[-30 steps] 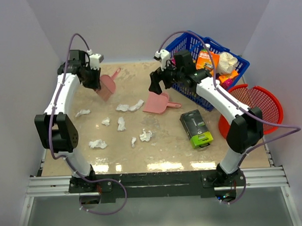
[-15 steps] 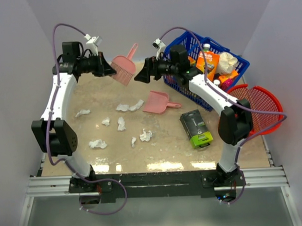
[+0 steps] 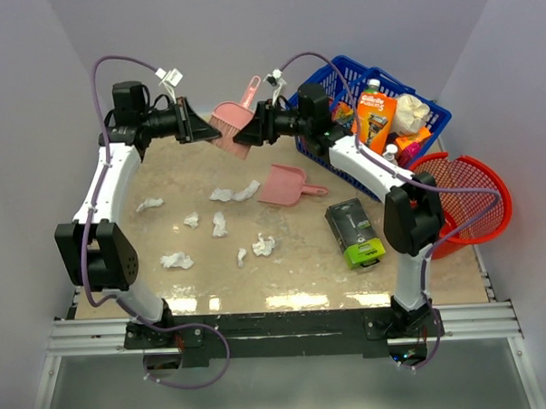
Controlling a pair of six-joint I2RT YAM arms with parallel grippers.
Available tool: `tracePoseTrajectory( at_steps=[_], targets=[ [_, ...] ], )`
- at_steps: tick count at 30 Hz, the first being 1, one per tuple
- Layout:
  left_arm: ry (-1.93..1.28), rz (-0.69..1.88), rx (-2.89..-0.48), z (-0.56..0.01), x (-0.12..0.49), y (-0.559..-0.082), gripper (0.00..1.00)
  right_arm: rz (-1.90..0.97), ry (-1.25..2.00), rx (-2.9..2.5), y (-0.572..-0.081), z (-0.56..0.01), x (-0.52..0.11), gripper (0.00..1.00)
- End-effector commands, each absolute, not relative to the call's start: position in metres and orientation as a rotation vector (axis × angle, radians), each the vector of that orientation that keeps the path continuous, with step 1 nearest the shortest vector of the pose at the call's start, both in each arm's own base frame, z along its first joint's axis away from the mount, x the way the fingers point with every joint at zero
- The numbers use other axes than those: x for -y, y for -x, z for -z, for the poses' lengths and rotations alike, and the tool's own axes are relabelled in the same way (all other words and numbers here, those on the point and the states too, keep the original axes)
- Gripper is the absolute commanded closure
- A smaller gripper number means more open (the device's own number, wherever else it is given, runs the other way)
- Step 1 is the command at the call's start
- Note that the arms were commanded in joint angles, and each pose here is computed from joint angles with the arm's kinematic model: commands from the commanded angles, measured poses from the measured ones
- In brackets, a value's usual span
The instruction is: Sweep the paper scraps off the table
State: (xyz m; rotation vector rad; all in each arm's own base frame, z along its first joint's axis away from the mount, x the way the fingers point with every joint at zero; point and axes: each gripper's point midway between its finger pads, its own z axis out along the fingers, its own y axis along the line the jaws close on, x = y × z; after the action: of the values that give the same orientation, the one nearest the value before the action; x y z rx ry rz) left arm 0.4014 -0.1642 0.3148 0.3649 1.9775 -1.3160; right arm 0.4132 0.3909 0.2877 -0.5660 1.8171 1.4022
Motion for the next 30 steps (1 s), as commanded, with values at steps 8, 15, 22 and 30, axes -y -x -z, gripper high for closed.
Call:
tracePoseTrajectory(
  at_steps=[8,15,22,30],
  targets=[
    [-0.574,1.059,-1.91,-0.333,0.139,-0.39,0.37,-1.117,1.097,-1.643,-0.374,-0.299,-0.366,1.0],
    [-0.949,0.846,-1.703,-0.344,0.141,-0.364,0.27,-0.952,1.368,-1.708,-0.341,-0.247,-0.328,1.0],
    [-1.271,0.83,-1.572,-0.33,0.161,-0.331,0.28,-1.005,1.583,-1.733,-0.315,-0.235,-0.317,1.0],
    [-1.38,0.98,-1.542,-0.309,0.21,-0.31,0.44,-1.069,1.452,-1.786,-0.326,-0.253,-0.332,1.0]
  ],
)
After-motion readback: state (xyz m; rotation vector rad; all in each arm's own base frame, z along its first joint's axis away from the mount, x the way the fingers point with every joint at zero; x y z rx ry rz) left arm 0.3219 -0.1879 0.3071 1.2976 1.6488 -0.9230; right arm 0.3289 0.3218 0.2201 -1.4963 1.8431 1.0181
